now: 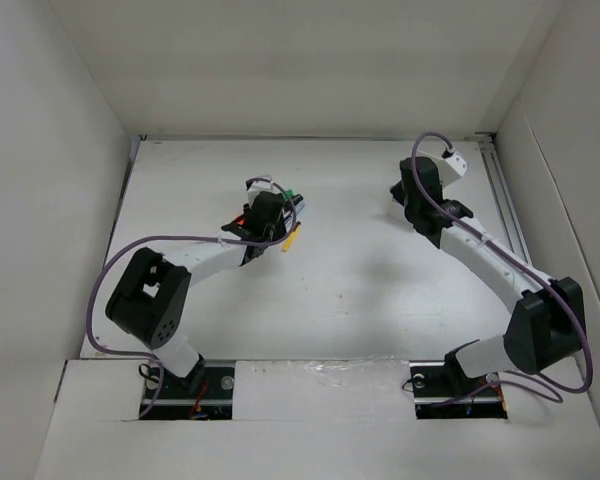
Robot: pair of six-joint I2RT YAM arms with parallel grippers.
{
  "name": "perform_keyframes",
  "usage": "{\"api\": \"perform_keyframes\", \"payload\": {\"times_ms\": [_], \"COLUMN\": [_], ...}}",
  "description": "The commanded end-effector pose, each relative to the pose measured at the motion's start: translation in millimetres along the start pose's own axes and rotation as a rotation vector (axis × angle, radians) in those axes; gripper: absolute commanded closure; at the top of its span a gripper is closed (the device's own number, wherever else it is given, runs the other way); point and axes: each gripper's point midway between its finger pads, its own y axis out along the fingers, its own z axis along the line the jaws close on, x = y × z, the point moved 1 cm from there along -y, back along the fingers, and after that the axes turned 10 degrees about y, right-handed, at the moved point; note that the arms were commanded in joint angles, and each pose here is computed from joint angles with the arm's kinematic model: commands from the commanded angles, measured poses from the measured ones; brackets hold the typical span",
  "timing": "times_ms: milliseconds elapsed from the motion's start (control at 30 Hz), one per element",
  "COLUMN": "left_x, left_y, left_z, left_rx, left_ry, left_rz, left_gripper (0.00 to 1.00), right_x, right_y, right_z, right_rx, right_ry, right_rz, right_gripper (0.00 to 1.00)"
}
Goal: Sort the stationery into containers
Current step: Pick up the pen from the center of the board.
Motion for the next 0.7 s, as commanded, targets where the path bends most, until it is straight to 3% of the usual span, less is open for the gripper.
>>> {"api": "perform_keyframes", "payload": {"times_ms": [0, 67, 167, 300, 433, 667], "left_x": [41.9, 48.6, 47.1, 40.3, 33.5, 36.0], "left_y": [-6.5, -6.9, -1.0, 13.0, 20.9, 21.6], "left_z": [8.6, 19.3, 46.3, 67.6, 72.3, 62.7], "left_rx": [-0.002, 0.043, 0.12, 0.138, 0.041, -0.005], "left_ry": [-0.115, -0.151, -0.212, -0.29, -0.418, -0.527], "left_rz": [-0.083, -0.108, -0.102, -0.078, -0.052, -0.062], "left_gripper": [0.61, 0.54, 0.52, 0.52, 0.51, 0.48], "right_x": [7.6, 9.2, 6.2, -0.6, -5.2, -12.7], "right_y": [-4.8, -2.2, -3.1, -0.7, 0.9, 1.6], "right_z": [14.1, 11.0, 15.2, 13.9, 15.4, 20.1], "right_rx": [0.055, 0.05, 0.071, 0.077, 0.087, 0.119], "right_ry": [0.022, 0.027, 0.031, 0.018, 0.006, -0.022], "right_rz": [-0.018, -0.024, -0.004, 0.017, 0.035, 0.071], "right_gripper": [1.0, 1.0, 0.96, 0.84, 0.72, 0.65]}}
